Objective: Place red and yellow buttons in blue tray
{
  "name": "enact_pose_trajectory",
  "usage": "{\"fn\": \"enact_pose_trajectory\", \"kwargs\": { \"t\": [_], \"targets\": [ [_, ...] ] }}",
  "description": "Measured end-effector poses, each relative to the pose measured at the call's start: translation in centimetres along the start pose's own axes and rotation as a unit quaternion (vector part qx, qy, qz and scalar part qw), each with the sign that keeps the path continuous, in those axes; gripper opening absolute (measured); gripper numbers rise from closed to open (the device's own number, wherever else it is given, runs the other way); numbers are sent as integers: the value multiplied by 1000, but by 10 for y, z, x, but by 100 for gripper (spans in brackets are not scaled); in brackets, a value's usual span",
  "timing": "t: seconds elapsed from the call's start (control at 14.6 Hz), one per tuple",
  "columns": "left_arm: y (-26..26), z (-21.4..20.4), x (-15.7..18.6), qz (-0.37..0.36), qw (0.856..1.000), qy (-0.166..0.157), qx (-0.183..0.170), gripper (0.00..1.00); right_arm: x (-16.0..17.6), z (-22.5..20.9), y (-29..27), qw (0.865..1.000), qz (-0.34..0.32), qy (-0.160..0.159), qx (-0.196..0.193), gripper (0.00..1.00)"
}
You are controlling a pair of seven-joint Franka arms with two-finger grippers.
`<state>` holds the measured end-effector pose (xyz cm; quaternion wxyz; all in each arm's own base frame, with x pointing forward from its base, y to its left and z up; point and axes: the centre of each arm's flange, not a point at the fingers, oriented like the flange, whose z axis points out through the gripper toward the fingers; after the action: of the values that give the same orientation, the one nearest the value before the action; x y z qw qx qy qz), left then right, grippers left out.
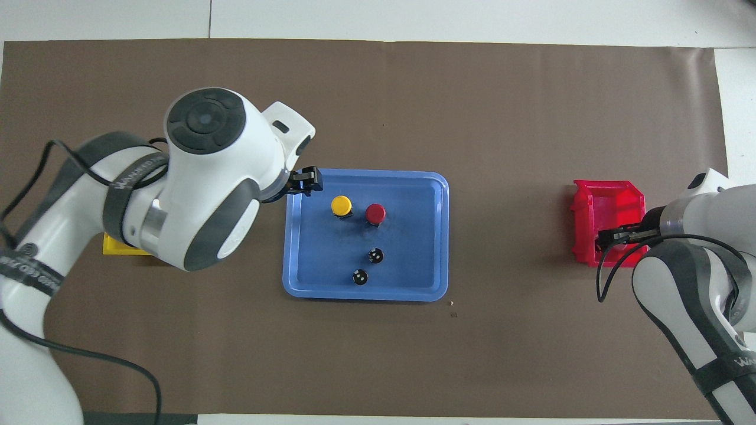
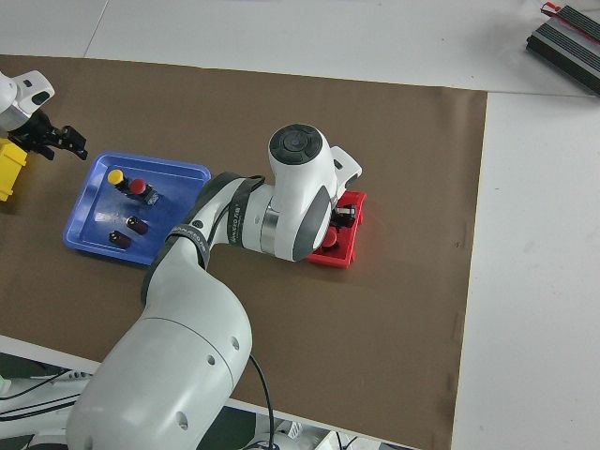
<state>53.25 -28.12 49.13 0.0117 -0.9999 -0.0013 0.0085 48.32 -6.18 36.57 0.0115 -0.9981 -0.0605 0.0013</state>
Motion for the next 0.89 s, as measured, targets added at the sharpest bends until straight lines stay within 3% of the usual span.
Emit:
{"fn": "enact_pose_trajectory", "kwargs": {
  "t": [0.14, 0.27, 0.55, 0.75, 0.89],
  "targets": [
    [-67, -51, -1, 40, 999, -5, 4, 100, -3, 3, 6, 1000, -1, -2, 1, 66],
    [-130, -91, -8, 84, 996, -14, 3, 100, -3, 3, 6, 1000, -1, -3, 1, 65],
    [-231, -138, -5, 104, 994, -2, -22, 100, -5, 6, 4, 1000, -3, -2, 0, 63],
    [-248, -130, 2, 107, 994, 13, -23, 100, -8, 14, 3, 1000, -3, 2, -1, 60],
    [-244, -90, 11, 107, 994, 30, -22, 100, -10, 17, 2, 1000, -3, -2, 0, 56]
  ]
}}
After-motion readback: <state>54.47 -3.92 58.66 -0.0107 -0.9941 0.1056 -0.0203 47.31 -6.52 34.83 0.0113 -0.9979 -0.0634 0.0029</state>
